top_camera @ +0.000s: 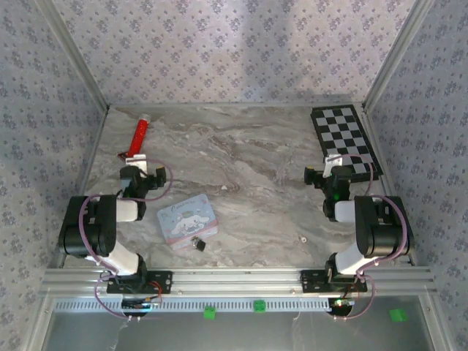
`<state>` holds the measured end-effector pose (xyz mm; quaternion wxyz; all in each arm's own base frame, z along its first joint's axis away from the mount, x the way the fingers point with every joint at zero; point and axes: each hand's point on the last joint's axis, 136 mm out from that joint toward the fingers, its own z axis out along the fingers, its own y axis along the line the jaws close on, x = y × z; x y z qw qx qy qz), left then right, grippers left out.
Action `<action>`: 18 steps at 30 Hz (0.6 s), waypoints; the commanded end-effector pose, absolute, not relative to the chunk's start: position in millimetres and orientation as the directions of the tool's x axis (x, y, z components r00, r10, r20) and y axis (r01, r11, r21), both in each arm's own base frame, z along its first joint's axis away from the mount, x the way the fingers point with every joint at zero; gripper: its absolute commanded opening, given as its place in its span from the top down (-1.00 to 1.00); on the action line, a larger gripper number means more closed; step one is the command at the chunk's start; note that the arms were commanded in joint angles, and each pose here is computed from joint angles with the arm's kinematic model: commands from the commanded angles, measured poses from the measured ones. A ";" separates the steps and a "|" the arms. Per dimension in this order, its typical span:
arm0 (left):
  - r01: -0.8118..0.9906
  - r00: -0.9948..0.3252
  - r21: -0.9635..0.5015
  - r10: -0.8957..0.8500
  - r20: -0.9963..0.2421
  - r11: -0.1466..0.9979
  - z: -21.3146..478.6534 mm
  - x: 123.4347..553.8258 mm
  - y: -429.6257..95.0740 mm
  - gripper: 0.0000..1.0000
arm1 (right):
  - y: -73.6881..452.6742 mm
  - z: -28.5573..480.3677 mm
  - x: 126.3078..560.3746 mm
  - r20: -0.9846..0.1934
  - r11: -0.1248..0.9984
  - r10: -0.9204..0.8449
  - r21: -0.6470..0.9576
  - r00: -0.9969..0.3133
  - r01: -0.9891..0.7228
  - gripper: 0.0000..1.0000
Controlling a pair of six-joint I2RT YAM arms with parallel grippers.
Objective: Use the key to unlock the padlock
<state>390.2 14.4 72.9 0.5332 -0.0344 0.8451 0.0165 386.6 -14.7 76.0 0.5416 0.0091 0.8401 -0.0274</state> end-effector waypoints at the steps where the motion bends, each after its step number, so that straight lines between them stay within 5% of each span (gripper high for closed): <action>1: -0.063 -0.391 -0.008 -0.032 -0.920 0.998 88.3 398.7 13.4 -1.00 | -14.9 84.8 392.9 -0.919 0.999 -0.021 -0.038 -0.394 0.036 -0.98; 18: -0.062 -0.390 -0.012 -0.035 -0.920 0.998 88.4 398.7 13.8 -1.00 | -15.5 84.0 392.0 -0.918 0.999 -0.015 -0.031 -0.395 0.033 -0.98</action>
